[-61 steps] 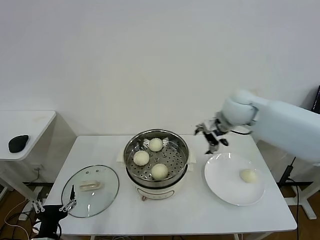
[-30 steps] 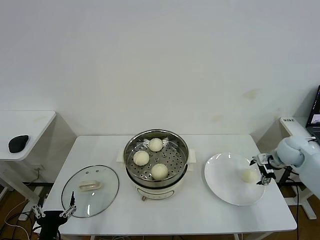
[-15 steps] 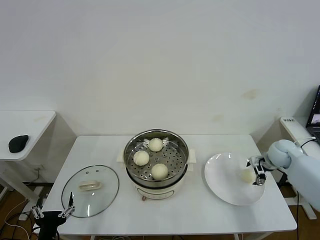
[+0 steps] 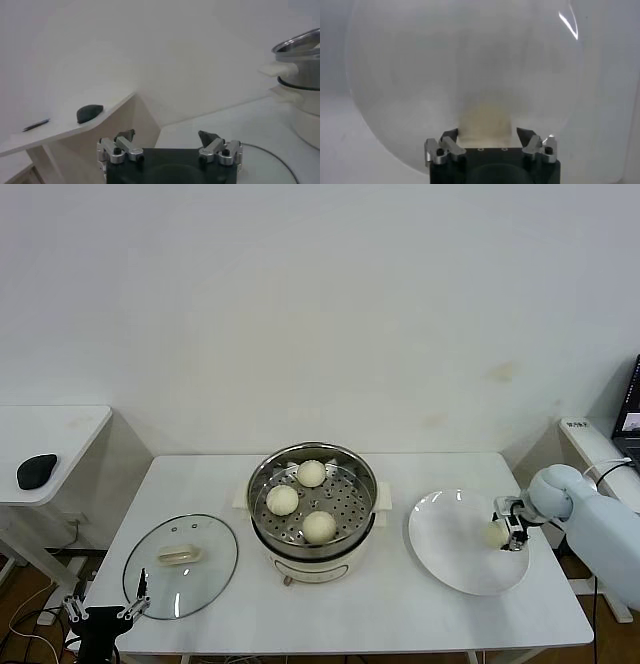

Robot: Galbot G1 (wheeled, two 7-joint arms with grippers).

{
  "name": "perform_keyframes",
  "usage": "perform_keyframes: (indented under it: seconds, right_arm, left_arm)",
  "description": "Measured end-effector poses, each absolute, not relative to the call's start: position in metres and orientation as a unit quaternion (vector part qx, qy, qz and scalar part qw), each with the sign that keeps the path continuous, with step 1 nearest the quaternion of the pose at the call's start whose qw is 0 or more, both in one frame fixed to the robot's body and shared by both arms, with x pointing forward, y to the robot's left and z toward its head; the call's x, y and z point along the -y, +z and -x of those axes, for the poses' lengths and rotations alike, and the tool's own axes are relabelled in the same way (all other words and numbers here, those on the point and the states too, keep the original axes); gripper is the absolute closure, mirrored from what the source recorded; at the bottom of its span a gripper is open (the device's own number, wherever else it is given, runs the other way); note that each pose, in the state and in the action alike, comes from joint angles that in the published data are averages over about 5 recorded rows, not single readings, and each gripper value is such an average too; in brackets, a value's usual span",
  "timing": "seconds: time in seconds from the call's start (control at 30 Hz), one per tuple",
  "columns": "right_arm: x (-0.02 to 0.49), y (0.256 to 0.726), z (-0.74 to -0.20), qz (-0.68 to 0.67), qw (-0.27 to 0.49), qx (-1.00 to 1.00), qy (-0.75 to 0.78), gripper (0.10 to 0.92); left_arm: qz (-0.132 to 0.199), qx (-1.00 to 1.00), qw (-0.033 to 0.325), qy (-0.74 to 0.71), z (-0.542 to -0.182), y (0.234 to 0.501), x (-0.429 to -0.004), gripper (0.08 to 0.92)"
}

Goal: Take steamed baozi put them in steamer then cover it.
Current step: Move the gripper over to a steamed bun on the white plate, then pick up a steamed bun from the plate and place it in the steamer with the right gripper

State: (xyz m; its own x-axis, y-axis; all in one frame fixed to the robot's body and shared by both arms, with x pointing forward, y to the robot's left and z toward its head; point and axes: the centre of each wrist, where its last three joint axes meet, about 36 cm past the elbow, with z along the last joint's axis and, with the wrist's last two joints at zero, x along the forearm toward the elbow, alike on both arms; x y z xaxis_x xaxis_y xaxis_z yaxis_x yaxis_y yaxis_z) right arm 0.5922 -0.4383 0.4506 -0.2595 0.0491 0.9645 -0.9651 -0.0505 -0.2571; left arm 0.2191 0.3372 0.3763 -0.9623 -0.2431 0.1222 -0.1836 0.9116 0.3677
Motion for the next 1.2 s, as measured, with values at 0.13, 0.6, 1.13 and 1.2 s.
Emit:
perform_keyframes:
  seconds: [0.13, 0.6, 1.13, 1.2]
  right_arm:
    - [0.438, 0.454, -0.592, -0.427, 0.435, 0.537, 0.584, 0.417]
    - [0.424, 0.532, -0.599, -0.428, 0.416, 0.561, 0.574, 0.420]
    - [0.281, 0.676, -0.615, -0.477, 0.305, 0.598, 0.567, 0.413]
    - [0.259, 0.681, -0.614, -0.485, 0.300, 0.599, 0.562, 0.412]
  left_arm:
    - [-0.110, 0.974, 0.082, -0.179, -0.219, 0.377, -0.337, 0.177]
    - [-0.109, 0.975, 0.073, -0.178, -0.222, 0.384, -0.336, 0.177]
    - [-0.099, 0.978, 0.059, -0.173, -0.225, 0.392, -0.327, 0.177]
    - [-0.100, 0.978, 0.058, -0.172, -0.225, 0.394, -0.326, 0.177]
